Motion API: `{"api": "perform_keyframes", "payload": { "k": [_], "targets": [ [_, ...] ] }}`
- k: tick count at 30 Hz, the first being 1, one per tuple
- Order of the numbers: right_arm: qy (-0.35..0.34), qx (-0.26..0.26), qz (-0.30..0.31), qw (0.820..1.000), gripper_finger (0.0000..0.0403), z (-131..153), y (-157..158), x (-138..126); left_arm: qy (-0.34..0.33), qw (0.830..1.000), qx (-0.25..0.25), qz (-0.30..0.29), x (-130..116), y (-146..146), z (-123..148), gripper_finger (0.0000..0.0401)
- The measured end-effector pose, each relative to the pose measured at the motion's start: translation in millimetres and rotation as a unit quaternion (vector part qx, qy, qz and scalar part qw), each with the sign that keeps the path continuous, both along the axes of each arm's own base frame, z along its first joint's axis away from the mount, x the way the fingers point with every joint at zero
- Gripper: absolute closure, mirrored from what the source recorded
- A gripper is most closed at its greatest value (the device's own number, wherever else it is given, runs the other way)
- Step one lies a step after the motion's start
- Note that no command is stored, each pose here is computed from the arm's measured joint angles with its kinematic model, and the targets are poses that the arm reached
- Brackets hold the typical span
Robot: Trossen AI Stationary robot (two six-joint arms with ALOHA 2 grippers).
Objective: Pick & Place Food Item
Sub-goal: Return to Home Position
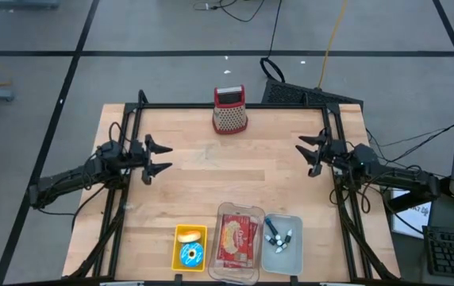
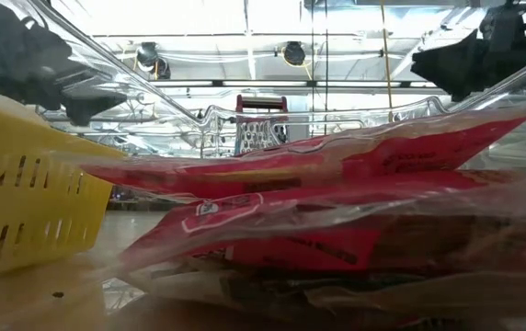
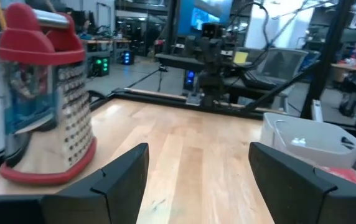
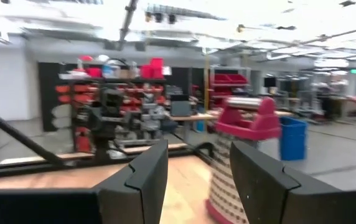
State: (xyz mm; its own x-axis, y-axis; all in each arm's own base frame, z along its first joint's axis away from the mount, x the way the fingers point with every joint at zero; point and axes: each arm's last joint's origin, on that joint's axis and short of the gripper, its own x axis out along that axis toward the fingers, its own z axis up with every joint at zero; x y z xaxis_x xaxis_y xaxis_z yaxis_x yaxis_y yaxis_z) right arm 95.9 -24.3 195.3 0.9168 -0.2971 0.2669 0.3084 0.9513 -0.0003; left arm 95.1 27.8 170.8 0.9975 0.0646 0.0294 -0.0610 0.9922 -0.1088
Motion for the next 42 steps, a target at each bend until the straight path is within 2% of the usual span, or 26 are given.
{"api": "perform_keyframes", "payload": {
  "k": [5,9,15,17,26,42],
  "targets": [
    [0.0,0.009,-0.032,0.999,0.0243,0,-2,-1,0.005,1.0,-0.01,0.012,0,0,-1,0.0127],
    [0.008,0.017,-0.03,0.999,0.0245,-2,-2,0,0.005,1.0,0.002,0.01,1,-2,-1,0.0127],
    [0.034,0.035,-0.027,0.998,0.0241,-8,-2,1,0.02,0.991,0.01,0.132,1,0,-3,0.0127],
    [0.034,0.035,-0.026,0.998,0.0241,-8,-2,1,0.018,0.988,0.01,0.155,1,0,-2,0.0127],
    [0.044,0.037,-0.027,0.998,0.0242,-10,-2,2,0.03,0.985,0.082,0.147,1,-1,-2,0.0127],
    [0.045,0.037,-0.027,0.998,0.0241,-10,-2,2,0.017,0.985,0.086,0.148,1,-1,1,0.0128]
  ]
}}
